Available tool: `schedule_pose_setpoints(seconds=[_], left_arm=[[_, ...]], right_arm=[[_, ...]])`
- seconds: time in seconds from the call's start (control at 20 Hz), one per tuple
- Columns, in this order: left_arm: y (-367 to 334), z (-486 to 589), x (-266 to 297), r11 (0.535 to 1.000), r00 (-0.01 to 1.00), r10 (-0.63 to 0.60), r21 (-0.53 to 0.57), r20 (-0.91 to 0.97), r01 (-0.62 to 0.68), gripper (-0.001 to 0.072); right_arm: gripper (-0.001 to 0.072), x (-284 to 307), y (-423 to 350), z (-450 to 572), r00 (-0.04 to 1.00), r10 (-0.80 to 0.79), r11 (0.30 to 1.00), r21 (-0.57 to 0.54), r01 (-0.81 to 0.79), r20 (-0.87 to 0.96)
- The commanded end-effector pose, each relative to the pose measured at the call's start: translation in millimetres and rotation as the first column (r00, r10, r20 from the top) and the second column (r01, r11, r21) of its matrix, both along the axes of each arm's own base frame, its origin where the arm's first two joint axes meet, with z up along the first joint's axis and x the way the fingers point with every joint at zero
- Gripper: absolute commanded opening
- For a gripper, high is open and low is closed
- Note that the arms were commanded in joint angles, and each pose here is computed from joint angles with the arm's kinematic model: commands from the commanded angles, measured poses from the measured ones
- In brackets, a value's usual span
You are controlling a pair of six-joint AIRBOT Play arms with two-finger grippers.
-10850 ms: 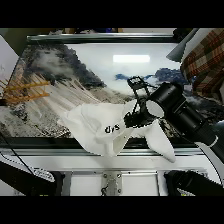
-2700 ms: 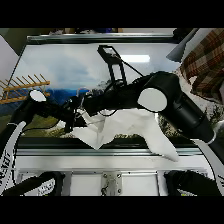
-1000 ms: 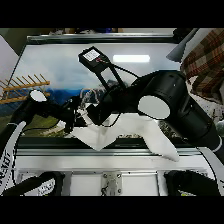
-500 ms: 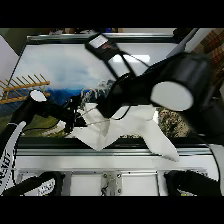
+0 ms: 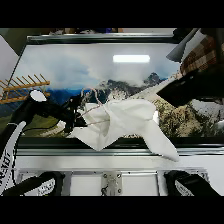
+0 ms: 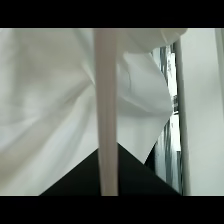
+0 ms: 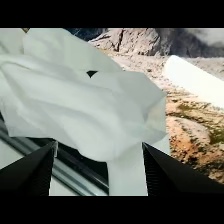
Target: Fold the clothes and pants, and hang the long-sleeved shirts on hangers.
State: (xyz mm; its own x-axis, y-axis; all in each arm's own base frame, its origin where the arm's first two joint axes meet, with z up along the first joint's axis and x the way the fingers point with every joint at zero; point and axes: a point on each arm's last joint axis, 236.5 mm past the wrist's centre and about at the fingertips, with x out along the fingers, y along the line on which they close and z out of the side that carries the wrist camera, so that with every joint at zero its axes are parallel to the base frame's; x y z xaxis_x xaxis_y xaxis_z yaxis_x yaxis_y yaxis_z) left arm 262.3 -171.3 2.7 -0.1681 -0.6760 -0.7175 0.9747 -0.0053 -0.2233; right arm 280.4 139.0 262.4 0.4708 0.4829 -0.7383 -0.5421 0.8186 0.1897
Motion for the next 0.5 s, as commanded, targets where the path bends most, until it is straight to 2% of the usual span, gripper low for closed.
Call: schedule_pose_setpoints(seconds=[0.0,0.1,0.25,0.35,0.45], left_arm=[[0.1,-0.1,-1.1,1.000,1.000,-0.004,-0.001,-0.004,0.004,0.0020],[0.2,0.0,-1.6,1.000,1.000,-0.005,-0.001,-0.005,0.005,0.0020],[0.2,0.0,-1.9,1.000,1.000,-0.006,-0.001,-0.006,0.006,0.0021],[0.2,0.1,-2.3,1.000,1.000,-0.008,-0.001,-0.007,0.007,0.0020],[0.2,0.6,-3.7,1.000,1.000,-0.011,-0.002,-0.011,0.011,0.0021]], right_arm=[[0.0591,-12.7,-16.2,-6.7,0.999,-0.008,0.966,0.256,0.017,-0.037],[0.0591,-10.3,-17.6,-0.4,0.997,-0.032,0.916,0.397,0.055,-0.066],[0.0598,-4.0,-24.8,3.5,0.996,-0.058,0.896,0.437,0.082,-0.069],[0.0598,-2.1,-19.4,12.2,0.989,0.066,0.924,0.367,-0.109,0.129],[0.0597,-6.2,-10.2,20.7,0.917,0.228,0.912,0.259,-0.319,0.328]])
